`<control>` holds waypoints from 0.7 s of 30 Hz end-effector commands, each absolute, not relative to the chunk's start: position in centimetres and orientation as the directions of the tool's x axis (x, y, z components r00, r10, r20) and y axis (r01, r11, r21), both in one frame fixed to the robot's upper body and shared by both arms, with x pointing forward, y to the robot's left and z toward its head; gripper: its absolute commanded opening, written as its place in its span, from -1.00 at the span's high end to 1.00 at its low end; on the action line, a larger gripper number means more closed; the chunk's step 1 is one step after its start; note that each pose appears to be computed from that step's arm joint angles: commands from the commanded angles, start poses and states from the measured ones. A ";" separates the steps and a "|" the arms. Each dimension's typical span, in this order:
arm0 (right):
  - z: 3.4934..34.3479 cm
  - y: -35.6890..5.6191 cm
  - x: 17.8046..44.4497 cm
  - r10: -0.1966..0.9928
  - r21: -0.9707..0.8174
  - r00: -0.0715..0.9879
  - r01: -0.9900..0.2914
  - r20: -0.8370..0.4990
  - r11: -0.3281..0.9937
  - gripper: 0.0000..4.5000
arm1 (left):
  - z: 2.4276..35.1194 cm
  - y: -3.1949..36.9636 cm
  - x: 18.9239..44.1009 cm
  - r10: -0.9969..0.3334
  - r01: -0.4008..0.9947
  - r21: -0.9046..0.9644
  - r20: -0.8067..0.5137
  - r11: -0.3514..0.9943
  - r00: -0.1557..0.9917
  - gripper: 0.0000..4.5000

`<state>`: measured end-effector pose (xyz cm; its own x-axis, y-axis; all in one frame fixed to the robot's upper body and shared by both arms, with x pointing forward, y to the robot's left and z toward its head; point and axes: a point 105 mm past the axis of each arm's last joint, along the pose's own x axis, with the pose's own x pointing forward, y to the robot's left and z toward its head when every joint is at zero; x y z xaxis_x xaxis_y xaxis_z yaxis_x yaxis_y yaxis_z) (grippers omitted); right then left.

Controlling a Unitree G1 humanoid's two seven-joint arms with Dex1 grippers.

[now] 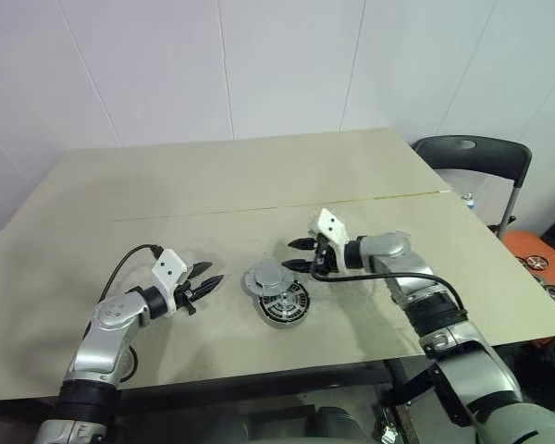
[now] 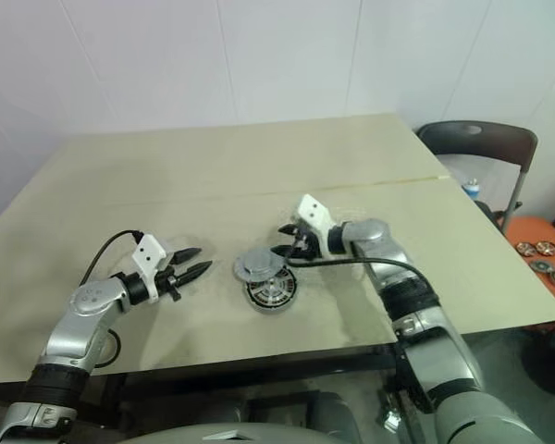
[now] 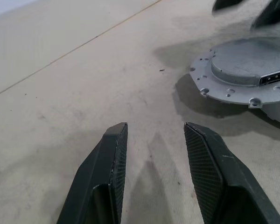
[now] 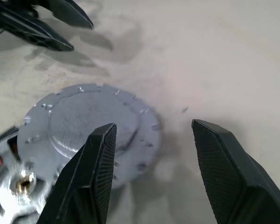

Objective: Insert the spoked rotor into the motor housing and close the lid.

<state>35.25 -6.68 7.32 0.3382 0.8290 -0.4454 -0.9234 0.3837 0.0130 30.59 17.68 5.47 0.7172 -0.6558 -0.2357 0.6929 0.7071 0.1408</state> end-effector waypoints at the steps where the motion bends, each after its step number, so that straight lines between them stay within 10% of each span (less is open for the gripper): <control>1: 8.7 -5.3 34.4 0.842 -0.002 0.312 -0.938 -0.440 0.346 -0.46 | 6.5 17.5 31.0 -0.663 0.695 0.173 -0.212 0.698 0.718 0.09; 5: 9.2 -4.2 33.4 0.864 0.041 0.283 -0.943 -0.417 0.329 -0.99 | 6.3 17.6 30.9 -0.661 0.695 0.172 -0.218 0.698 0.718 0.09; 21: 7.4 -1.6 34.0 0.818 -0.005 0.370 -0.912 -0.440 0.410 -0.99 | 6.3 17.5 30.8 -0.661 0.696 0.173 -0.221 0.697 0.717 0.09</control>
<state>33.60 -2.02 6.39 0.3532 0.8109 -0.4666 -0.9092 0.4150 0.0330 30.53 17.50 5.27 0.7115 -0.6584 -0.2455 0.6983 0.7016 0.1422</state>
